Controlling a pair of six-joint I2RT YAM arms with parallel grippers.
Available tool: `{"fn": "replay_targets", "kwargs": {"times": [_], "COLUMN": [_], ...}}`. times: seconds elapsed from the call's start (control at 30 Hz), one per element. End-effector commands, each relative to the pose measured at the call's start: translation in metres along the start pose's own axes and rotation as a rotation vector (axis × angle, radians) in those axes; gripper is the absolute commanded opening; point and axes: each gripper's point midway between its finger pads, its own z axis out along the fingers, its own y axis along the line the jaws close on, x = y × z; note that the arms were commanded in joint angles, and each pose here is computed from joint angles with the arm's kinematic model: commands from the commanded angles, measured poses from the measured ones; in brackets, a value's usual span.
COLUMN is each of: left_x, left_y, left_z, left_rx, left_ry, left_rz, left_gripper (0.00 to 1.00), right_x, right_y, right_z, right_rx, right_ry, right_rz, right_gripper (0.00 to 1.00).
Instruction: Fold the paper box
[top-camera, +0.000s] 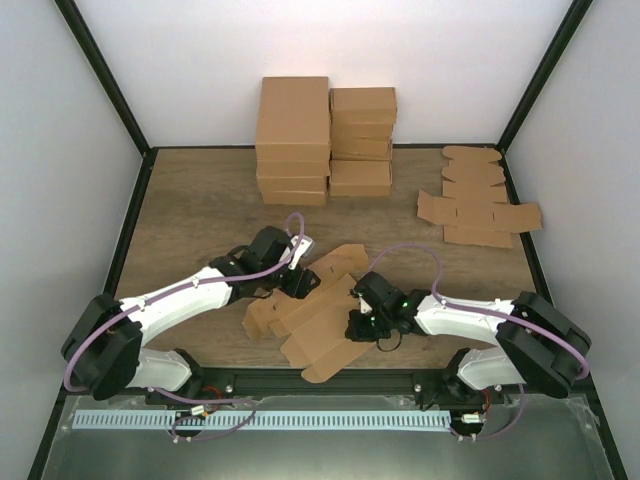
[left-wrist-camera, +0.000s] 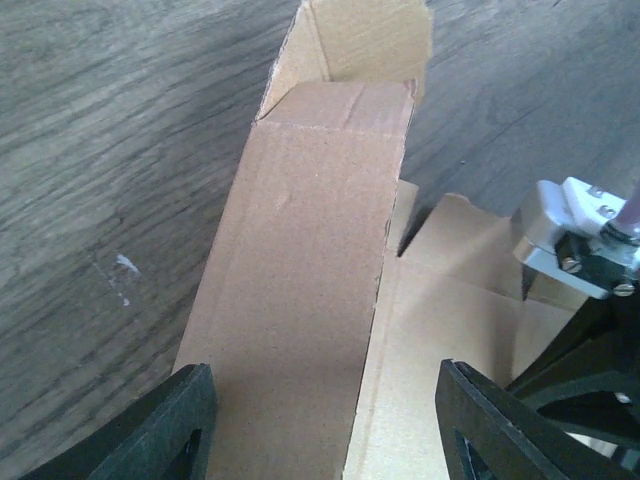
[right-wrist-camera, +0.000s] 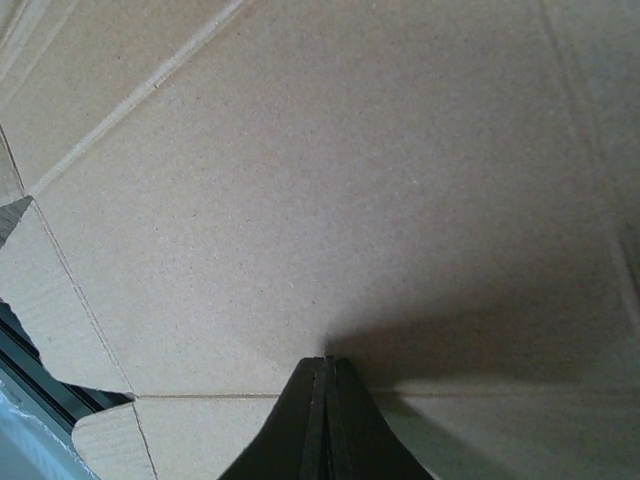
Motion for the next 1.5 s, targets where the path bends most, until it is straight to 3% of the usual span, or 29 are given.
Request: {"fn": "replay_targets", "kwargs": {"times": [0.0,0.27,0.53,0.67,0.73,0.9,1.17,1.27,1.47], "left_x": [-0.007,-0.001,-0.002,-0.001,-0.001,-0.001,0.002,0.001,0.0], "left_y": [-0.02,-0.02,-0.017,-0.016,-0.017,-0.018,-0.018,-0.018,-0.021], "left_z": [-0.003,0.003,0.006,0.005,0.002,-0.002,0.0,0.0,-0.001], "left_rx": [0.092,0.106,0.092,0.087,0.087,0.093,0.096,0.098,0.113], "left_ry": [0.002,0.021,0.019,0.02,0.014,0.004,0.008,0.007,0.002], "left_rz": [-0.013,-0.024,-0.034,-0.036,-0.035,-0.035,-0.039,-0.037,-0.045], "left_gripper": [0.64,0.65,0.63,0.63,0.63,0.63,0.63,0.63,0.63], "right_x": [-0.008,-0.023,-0.058,-0.07,-0.07,-0.062,-0.031,-0.018,0.009], "right_y": [-0.003,0.024,0.068,0.07,0.066,0.057,0.042,0.035,0.012], "right_z": [-0.002,-0.02,-0.053,-0.064,-0.065,-0.061,-0.043,-0.039,-0.028], "right_rx": [0.042,-0.053,-0.183,-0.208,-0.205,-0.204,-0.197,-0.183,-0.169], "right_ry": [-0.027,-0.098,-0.246,-0.322,-0.335,-0.322,-0.197,-0.149,-0.086], "right_rz": [-0.005,-0.02,0.032,0.114,0.158,0.191,0.173,0.158,0.197], "right_gripper": [0.01,0.03,0.16,0.28,0.28,0.28,0.23,0.19,0.01]}}
